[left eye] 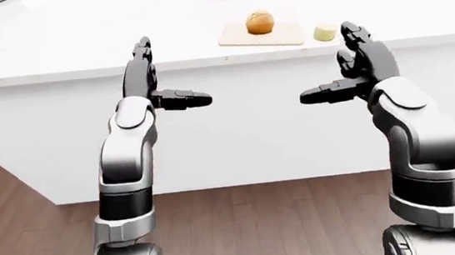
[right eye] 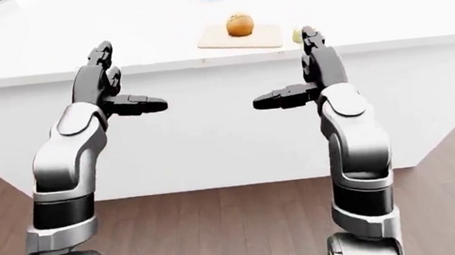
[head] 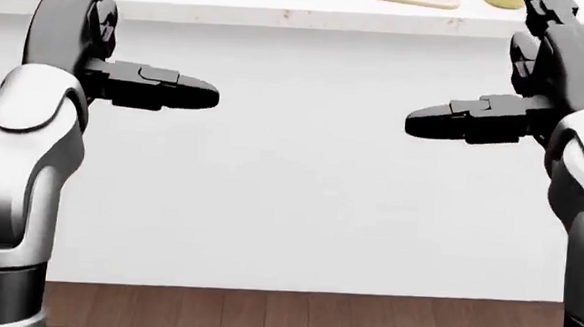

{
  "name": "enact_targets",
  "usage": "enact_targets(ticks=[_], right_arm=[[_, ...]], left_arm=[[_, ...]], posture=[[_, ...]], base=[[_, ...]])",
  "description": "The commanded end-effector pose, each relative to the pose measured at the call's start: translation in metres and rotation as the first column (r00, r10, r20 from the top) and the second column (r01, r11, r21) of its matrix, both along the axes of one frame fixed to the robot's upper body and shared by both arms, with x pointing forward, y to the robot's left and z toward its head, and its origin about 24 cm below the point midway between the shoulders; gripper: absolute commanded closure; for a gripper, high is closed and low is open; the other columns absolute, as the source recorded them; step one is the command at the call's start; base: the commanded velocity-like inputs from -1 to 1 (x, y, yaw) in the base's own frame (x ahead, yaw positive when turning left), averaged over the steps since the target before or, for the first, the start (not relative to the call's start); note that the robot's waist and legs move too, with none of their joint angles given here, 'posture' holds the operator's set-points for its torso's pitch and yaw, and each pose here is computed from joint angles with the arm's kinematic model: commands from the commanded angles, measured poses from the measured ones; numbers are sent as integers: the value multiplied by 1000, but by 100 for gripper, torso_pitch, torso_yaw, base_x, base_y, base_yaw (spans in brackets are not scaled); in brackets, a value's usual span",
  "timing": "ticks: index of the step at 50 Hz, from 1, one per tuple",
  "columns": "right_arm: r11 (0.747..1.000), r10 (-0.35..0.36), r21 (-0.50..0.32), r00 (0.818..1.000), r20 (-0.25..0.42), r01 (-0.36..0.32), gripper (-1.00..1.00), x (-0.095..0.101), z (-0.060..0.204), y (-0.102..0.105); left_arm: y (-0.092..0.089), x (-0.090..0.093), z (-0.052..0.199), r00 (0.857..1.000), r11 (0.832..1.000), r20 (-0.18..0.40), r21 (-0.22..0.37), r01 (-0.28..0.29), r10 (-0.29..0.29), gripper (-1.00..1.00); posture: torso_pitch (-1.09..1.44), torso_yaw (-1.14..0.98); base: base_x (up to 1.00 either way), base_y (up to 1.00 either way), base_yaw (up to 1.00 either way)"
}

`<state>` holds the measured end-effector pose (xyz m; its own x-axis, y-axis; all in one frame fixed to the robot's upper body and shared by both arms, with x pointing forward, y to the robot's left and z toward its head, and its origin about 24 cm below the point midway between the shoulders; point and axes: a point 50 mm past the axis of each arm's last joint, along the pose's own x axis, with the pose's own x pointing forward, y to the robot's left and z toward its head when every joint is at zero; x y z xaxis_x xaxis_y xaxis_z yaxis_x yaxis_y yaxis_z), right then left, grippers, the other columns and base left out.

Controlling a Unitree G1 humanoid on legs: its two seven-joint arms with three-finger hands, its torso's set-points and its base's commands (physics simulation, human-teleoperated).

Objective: Pick up the wedge of cheese and place it on the slice of bread to prepare a simple cheese on bread dish.

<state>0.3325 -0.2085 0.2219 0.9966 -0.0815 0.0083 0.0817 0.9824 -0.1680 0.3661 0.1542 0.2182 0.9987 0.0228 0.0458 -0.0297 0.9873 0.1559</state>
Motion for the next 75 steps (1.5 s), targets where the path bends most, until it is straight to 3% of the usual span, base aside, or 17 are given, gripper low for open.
enact_targets(ticks=[1, 8, 18, 75], right_arm=[[1000, 17, -17, 997, 81, -16, -100, -1, 33, 1], [999, -12, -41, 994, 107, 17, -100, 1, 78, -10], [998, -39, -54, 993, 110, 45, -100, -3, 97, -20], [997, -22, -77, 994, 109, 30, -100, -13, 116, -16]], left_arm=[[-3, -2, 34, 993, 1000, 116, 10, 8, -9, -100], [-5, -4, 75, 986, 1000, 168, 28, 1, -6, -100], [-8, -7, 94, 980, 999, 198, 39, 0, -7, -100], [-16, -15, 106, 973, 998, 229, 57, 4, -17, -100]], posture=[[0, 0], [0, 0], [0, 0], [0, 0]], base=[[0, 0, 0], [1, 0, 0], [20, 0, 0], [33, 0, 0]])
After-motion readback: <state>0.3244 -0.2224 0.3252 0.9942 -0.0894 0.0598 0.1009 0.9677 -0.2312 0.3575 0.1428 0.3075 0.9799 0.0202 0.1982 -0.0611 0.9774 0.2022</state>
